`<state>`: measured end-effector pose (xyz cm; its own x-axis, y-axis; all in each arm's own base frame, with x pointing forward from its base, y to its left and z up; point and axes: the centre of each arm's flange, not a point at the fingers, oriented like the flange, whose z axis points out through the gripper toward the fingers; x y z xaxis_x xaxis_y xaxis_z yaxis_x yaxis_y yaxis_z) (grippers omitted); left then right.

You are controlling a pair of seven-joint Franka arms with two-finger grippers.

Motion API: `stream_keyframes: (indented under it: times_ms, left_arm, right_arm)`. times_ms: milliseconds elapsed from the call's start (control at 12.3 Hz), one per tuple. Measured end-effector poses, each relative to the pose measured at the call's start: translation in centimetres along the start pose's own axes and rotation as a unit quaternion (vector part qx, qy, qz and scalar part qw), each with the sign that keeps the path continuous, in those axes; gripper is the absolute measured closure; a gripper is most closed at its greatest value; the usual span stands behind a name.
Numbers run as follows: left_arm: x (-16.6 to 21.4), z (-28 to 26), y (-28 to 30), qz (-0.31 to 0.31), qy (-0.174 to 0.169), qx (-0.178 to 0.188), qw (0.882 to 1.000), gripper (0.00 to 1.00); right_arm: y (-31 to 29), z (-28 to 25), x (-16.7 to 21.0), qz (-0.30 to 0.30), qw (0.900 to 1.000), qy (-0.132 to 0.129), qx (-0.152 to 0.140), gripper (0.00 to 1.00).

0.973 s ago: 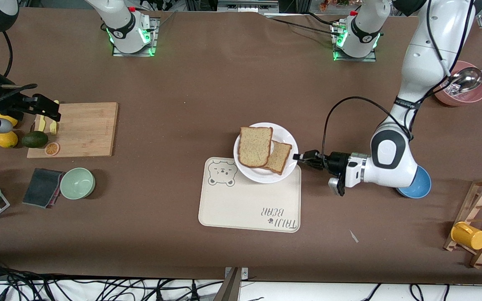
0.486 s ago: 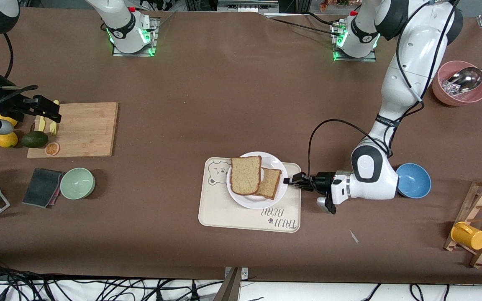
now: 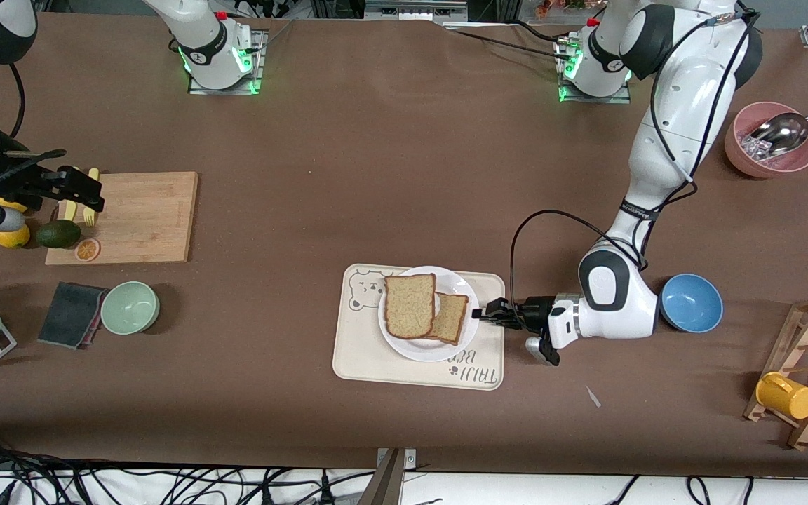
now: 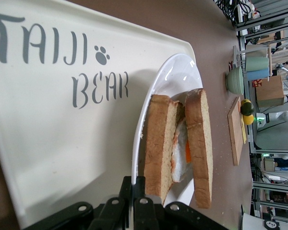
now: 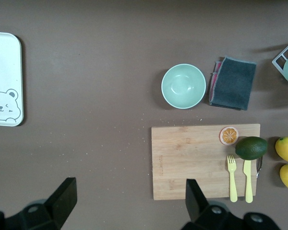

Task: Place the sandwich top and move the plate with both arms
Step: 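Slide the plate onto the cream bear tray with the left gripper, then open the left gripper and release the plate rim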

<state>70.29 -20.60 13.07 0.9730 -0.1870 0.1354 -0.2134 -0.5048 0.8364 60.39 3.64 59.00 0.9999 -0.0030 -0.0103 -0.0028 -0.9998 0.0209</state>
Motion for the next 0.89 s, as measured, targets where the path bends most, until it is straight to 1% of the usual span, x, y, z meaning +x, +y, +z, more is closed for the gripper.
stream_keyframes:
  times_ms: [81,162,405,486,568,730,811,892]
  left_arm:
    - [0.0,0.0,-0.3,0.004,0.001,0.0,1.0,0.95]
    - [-0.1,0.0,-0.5,0.008,0.001,0.0,1.0,0.89]
    - [0.0,-0.4,-0.9,0.011,0.004,0.001,1.0,0.56]
    - [0.3,-0.8,-0.8,0.012,0.007,0.0,1.0,0.42]
    - [0.5,-1.2,-0.6,0.012,0.007,-0.004,1.0,0.31]
    - [1.2,-2.2,0.9,-0.013,0.003,-0.014,1.0,0.08]
    - [1.5,-2.9,1.9,-0.031,-0.002,-0.01,0.999,0.0]
    - [1.9,-3.8,3.0,-0.041,-0.014,0.011,0.999,0.0]
  right_arm:
    - [0.0,0.0,0.0,0.0,1.0,0.0,0.0,0.0]
    - [0.0,0.0,0.1,0.0,1.0,0.001,0.0,0.0]
    - [0.0,0.1,0.1,0.0,1.0,0.003,0.0,0.0]
    - [0.0,0.0,0.2,0.0,1.0,0.004,0.0,0.0]
    - [0.0,0.0,0.2,-0.001,1.0,0.004,0.0,0.0]
    - [-0.1,0.0,0.2,-0.001,1.0,0.004,0.0,0.0]
    - [-0.1,0.0,0.2,-0.001,1.0,0.004,0.0,0.0]
    - [-0.1,0.1,0.2,-0.001,1.0,0.004,0.0,0.0]
